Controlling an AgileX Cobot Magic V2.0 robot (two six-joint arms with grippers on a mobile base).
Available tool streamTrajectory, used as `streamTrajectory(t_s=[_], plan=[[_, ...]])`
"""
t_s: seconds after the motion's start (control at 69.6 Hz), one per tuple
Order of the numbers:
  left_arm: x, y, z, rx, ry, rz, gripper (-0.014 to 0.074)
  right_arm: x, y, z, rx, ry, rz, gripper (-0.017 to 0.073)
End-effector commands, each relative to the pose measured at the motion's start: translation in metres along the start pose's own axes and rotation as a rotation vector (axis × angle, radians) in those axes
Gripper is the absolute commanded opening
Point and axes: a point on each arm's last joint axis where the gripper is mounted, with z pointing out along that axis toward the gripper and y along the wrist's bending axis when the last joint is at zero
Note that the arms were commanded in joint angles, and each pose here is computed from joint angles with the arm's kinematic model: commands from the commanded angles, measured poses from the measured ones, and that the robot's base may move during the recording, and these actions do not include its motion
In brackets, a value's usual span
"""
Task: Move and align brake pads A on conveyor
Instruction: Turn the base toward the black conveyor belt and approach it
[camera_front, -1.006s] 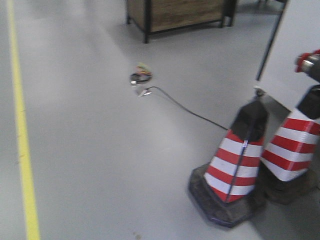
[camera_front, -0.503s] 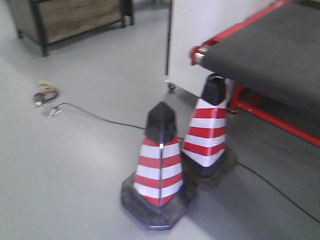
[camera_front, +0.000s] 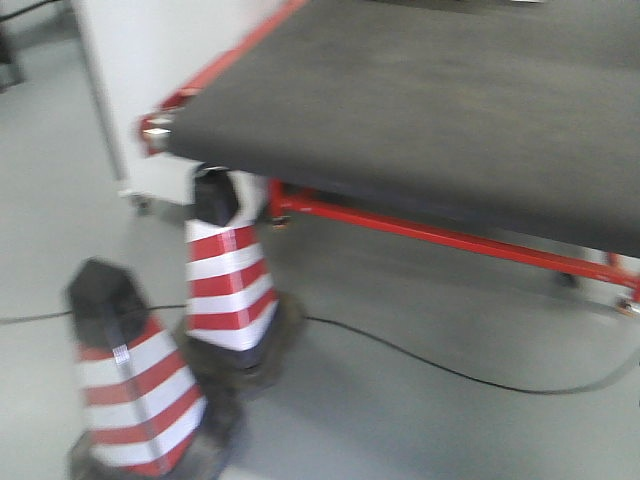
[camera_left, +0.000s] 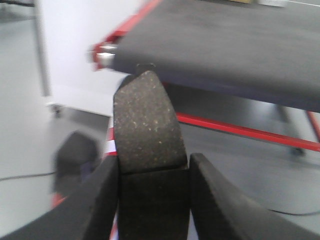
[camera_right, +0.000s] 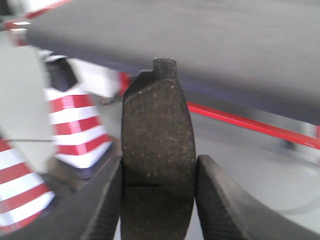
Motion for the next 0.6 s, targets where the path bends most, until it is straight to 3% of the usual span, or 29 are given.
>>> streamTrajectory(t_s=[0.0, 0.589], plan=[[-0.0176, -0.0019, -0.0025, 0.011, -0.121, -0.017, -0.0006, -0.0172, 0.0003, -0.0038, -0.002, -0.118, -0.013, -0.0006], [-0.0176, -0.0019, -0.0025, 0.011, -0.121, -0.017, -0.0006, -0.0172, 0.0003, -0.0038, -0.002, -0.118, -0.013, -0.0006]])
